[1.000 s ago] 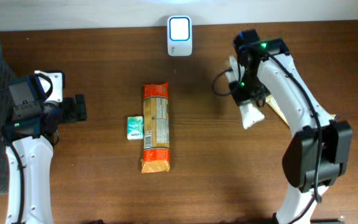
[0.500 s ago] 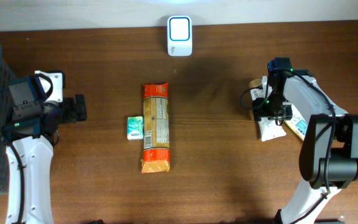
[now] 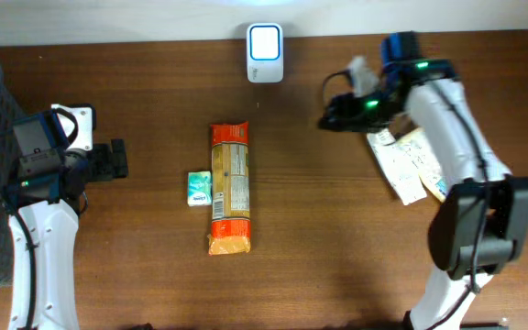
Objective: Scan the item barcode
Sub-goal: 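Set the white tube down at the right side and release, then grasp the red-and-tan package with the right gripper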
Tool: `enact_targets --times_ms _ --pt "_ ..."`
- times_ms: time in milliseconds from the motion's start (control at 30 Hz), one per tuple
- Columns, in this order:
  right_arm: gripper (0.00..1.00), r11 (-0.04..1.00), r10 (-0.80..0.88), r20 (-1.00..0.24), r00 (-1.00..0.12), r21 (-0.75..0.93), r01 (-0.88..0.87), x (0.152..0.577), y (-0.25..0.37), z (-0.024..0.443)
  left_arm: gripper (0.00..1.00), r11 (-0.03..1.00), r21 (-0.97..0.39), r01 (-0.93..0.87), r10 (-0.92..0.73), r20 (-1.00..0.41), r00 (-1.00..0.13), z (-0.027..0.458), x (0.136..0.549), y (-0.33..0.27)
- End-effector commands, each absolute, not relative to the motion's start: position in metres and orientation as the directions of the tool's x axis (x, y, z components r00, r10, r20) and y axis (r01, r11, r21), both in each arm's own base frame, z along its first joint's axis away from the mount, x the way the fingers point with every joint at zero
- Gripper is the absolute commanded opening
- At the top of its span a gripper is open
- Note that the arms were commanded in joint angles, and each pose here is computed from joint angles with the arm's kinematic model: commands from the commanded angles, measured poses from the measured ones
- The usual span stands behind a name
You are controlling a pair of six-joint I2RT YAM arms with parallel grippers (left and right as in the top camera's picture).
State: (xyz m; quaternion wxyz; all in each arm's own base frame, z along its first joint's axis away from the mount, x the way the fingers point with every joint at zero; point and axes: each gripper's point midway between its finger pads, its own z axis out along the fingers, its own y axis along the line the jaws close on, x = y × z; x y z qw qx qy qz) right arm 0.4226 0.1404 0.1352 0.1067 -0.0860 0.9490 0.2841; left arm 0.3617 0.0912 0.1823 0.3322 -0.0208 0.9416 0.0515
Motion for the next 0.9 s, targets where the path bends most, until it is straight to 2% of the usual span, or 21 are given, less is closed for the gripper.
enact_targets --times_ms 0,100,200,333,733,867 --pt "0.71 0.772 -0.139 -0.220 -0.966 0.587 -0.245 0.401 0.207 0.118 0.99 0.994 0.086 -0.064 0.006 -0.645 -0.764 0.191 0.365 0.091" --pt "0.71 0.745 -0.137 -0.215 -0.967 0.621 -0.243 0.384 0.260 0.092 0.99 0.994 0.086 -0.064 0.006 -0.645 -0.764 0.191 0.365 0.091" --pt "0.71 0.735 -0.120 -0.203 -0.972 0.640 -0.224 0.370 0.285 0.074 0.99 0.994 0.086 -0.064 0.006 -0.645 -0.764 0.191 0.365 0.091" --pt "0.70 0.811 -0.042 -0.204 -0.978 0.564 -0.153 0.367 0.291 0.044 0.99 0.994 0.086 -0.064 0.006 -0.645 -0.764 0.191 0.365 0.091" --pt "0.60 0.794 -0.050 -0.110 -0.993 0.599 -0.106 0.356 0.318 -0.013 0.99 0.994 0.086 -0.064 0.006 -0.645 -0.764 0.191 0.365 0.091" --pt "0.47 0.800 -0.032 -0.076 -0.997 0.596 -0.071 0.353 0.318 -0.023 0.99 0.994 0.086 -0.064 0.006 -0.645 -0.764 0.191 0.365 0.091"
